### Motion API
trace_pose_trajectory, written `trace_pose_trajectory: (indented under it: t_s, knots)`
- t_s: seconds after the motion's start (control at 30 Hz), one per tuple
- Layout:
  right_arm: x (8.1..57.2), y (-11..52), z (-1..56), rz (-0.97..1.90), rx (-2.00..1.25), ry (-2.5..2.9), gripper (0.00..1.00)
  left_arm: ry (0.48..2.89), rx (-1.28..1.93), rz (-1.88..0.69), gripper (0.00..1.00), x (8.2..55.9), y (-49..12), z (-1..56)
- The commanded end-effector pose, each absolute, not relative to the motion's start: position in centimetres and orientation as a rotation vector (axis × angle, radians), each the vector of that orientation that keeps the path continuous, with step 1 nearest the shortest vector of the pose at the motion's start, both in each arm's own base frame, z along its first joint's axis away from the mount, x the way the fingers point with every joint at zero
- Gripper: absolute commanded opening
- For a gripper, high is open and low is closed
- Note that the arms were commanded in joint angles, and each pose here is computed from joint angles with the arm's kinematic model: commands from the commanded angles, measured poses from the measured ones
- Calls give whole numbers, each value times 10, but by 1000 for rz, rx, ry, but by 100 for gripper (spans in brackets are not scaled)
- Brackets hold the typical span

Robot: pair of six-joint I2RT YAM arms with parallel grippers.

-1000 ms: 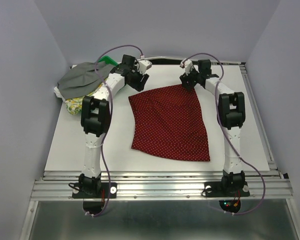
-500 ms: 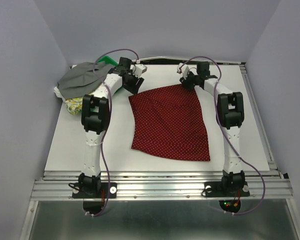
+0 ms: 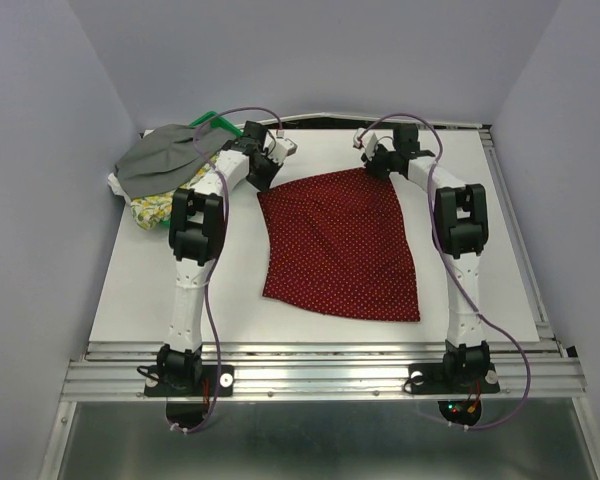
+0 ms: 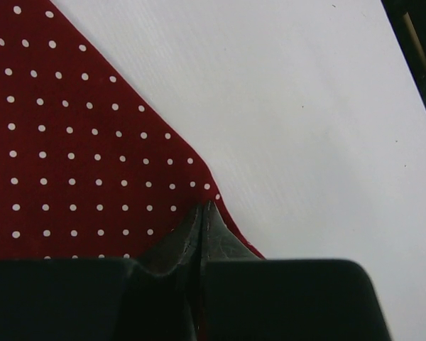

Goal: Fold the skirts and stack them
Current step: Fold the skirt

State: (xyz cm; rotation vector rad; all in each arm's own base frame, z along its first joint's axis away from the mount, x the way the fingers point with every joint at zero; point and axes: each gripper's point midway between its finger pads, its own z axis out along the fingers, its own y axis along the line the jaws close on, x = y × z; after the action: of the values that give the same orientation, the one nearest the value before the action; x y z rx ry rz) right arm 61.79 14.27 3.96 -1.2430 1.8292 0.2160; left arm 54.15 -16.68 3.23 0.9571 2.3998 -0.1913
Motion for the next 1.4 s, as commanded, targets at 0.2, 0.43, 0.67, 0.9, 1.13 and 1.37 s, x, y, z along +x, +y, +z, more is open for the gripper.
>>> trace_pose_trajectory:
  t_s: [0.2,0.43,0.67,0.9,1.13,1.37]
  knots:
    - [641,141,129,113,-1161,1726,1,2277,939,-219,0,552,-175,94]
    - [635,138,124,99,-1195,1726,1,2253,925,-267,0,550,-176,106]
    - [637,136,146,67,-1169,1702,1,2169,872,-261,0,558,-172,140]
    - [641,129,194,22,-1126,1640,1,2087,871,-246,0,551,-169,177]
    - [603,127,227,32,-1145,1629,1,2056,951,-221,0,526,-162,186]
    - [530,126,233,125,-1205,1691,1,2024,1074,-220,0,476,-153,186]
